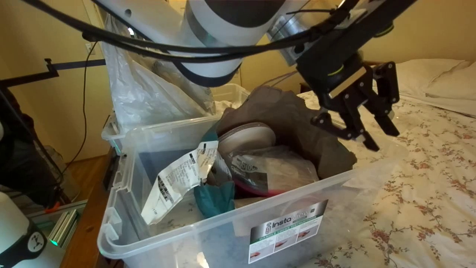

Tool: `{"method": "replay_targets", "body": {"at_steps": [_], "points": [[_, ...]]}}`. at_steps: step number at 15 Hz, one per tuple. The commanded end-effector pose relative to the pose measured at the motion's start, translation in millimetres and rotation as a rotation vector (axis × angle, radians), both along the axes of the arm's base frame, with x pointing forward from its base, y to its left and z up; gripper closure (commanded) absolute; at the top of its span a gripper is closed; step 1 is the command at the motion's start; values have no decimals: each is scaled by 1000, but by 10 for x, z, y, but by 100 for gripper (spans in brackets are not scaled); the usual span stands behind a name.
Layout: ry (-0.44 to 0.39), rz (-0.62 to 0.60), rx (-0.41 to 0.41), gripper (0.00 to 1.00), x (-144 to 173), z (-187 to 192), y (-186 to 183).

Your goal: Put the green bag inside the basket

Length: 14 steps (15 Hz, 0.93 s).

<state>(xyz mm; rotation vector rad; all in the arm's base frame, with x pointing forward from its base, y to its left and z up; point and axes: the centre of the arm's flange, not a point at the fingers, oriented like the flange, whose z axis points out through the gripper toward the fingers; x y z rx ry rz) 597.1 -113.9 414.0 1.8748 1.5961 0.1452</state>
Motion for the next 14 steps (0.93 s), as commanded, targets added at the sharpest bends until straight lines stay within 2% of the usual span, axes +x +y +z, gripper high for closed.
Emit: {"method": "replay_targets", "body": {"at_steps": [1,4,6,7,9,12,14], "points": [[188,49,26,32,-380,-377,50],[284,139,115,10,-552,-513,183],[341,206,176,1,-622,-498,256],[372,240,201,0,-654,-482,301],[474,257,153,0,-644,-588,388],[458,166,113,0,-569,-579,332],[455,160,74,0,-507,-584,255]]}}
